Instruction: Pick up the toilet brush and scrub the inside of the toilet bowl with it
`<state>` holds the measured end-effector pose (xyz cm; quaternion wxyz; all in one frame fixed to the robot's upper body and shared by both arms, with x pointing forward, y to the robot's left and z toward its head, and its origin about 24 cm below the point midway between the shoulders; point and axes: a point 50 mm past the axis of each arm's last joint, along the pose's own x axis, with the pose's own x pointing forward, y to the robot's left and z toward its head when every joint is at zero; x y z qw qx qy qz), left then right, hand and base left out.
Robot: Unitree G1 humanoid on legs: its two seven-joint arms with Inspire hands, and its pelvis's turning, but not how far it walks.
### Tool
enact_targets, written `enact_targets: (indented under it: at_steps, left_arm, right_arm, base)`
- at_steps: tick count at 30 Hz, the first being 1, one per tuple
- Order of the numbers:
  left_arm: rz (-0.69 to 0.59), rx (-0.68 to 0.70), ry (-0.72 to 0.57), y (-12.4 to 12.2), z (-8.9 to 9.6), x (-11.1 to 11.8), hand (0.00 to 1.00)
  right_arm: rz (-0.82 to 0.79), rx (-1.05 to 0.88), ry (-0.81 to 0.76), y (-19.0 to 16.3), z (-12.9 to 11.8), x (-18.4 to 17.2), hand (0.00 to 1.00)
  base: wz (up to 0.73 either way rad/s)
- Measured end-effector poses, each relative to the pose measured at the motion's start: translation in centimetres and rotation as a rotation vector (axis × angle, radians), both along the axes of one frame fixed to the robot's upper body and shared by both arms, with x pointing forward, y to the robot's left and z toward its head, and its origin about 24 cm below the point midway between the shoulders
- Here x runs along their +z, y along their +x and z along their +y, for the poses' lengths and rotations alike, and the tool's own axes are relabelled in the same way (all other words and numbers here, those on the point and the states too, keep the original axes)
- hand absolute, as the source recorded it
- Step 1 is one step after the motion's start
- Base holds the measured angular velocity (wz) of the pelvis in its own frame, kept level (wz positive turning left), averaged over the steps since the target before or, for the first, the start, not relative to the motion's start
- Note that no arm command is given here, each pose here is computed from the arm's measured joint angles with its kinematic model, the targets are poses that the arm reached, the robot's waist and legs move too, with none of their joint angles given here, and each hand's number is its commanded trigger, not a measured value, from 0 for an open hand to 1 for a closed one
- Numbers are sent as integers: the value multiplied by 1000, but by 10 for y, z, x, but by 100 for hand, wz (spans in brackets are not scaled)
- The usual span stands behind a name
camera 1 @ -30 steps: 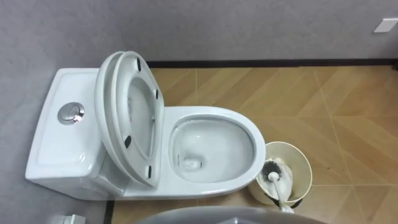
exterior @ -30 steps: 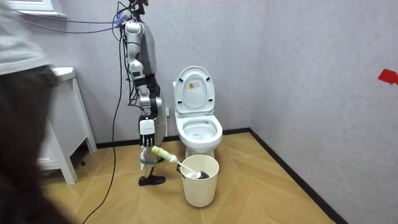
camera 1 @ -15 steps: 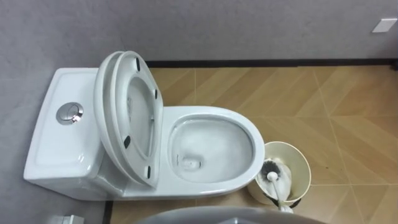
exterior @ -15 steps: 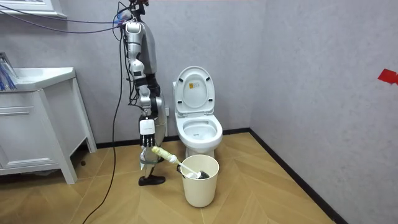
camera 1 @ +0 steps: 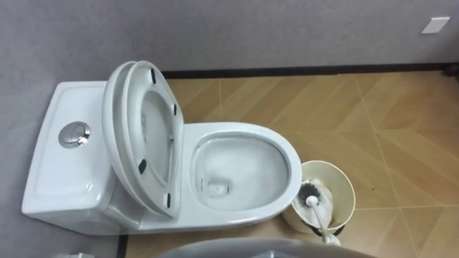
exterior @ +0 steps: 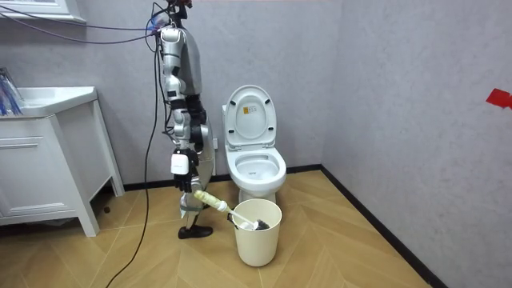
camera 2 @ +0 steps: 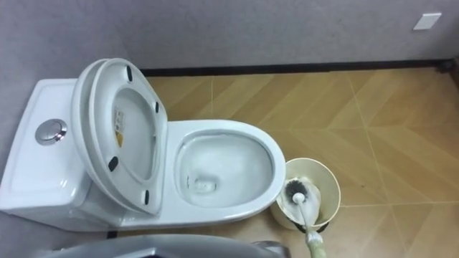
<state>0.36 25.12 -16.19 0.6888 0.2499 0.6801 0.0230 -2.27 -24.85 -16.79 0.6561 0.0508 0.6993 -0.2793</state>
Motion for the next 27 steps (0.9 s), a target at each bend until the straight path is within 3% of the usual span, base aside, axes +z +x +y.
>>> enact_targets:
  at_steps: [6, 10, 17, 27]
  left_arm:
    - [-60, 32, 41, 8, 9, 4, 0]
    - [-86, 19, 63, 13, 18, 7, 0]
    - [-220, 17, 78, 46, 18, 11, 0]
    - [-431, -4, 62, 98, 3, 17, 0]
  right_arm:
    - [-91, -108, -73, 16, -13, 4, 0]
    - [-207, -120, -170, 49, -28, 11, 0]
    - [-322, -8, -234, 100, -29, 19, 0]
    - [-362, 212, -345, 138, -26, 27, 0]
  base:
    - [-2]
    - [-1]
    - [9]
    - [15]
